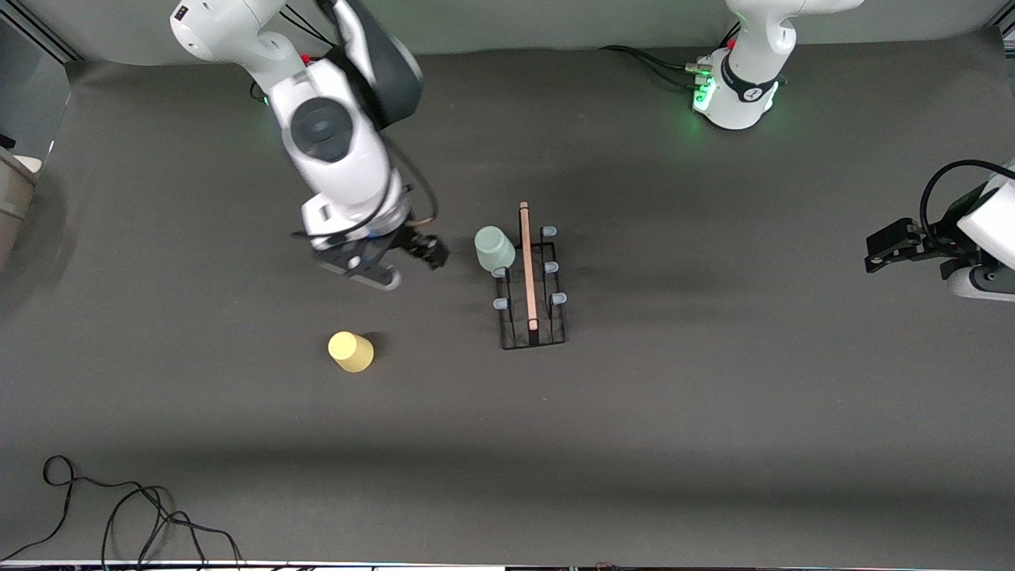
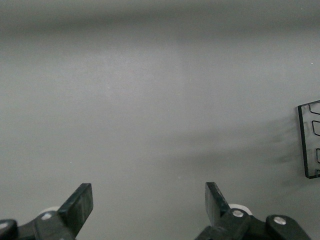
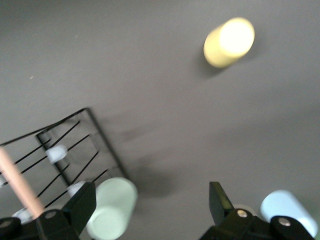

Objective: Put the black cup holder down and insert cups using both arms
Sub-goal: 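Move the right gripper to the yellow cup and grasp it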

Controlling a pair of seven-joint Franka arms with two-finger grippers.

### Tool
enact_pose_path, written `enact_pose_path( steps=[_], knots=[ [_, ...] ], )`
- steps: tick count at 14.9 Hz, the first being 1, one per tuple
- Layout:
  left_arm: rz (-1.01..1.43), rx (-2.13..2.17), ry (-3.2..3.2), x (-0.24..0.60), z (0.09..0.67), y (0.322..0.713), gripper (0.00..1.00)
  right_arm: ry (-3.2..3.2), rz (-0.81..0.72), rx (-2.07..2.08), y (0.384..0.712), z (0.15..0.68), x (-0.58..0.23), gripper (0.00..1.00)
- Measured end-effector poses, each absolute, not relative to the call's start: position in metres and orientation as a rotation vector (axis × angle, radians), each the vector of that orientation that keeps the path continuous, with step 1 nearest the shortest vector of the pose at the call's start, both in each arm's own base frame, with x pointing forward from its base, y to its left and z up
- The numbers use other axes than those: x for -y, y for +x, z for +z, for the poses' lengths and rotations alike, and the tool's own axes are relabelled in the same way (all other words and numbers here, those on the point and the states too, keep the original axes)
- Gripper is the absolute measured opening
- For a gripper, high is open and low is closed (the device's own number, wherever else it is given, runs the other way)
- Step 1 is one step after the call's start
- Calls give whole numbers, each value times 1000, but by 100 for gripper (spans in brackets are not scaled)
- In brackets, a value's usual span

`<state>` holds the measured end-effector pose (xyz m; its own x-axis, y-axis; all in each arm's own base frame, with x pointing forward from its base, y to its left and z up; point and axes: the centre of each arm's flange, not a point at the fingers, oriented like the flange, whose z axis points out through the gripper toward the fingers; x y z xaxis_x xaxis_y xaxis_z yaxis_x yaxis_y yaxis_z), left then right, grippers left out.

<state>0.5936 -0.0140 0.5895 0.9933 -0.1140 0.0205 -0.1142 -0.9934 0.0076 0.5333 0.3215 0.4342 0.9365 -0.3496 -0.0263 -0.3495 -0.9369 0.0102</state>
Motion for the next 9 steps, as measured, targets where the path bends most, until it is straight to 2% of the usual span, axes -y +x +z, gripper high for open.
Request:
enact_pose_path(
  steps=[5,9],
  knots=[
    [31,179,3128,14,589,594,100,3070,-29,391,587,398,-226,100],
    [32,179,3128,14,589,594,100,3042,22,356,610,348,-193,100]
  ],
)
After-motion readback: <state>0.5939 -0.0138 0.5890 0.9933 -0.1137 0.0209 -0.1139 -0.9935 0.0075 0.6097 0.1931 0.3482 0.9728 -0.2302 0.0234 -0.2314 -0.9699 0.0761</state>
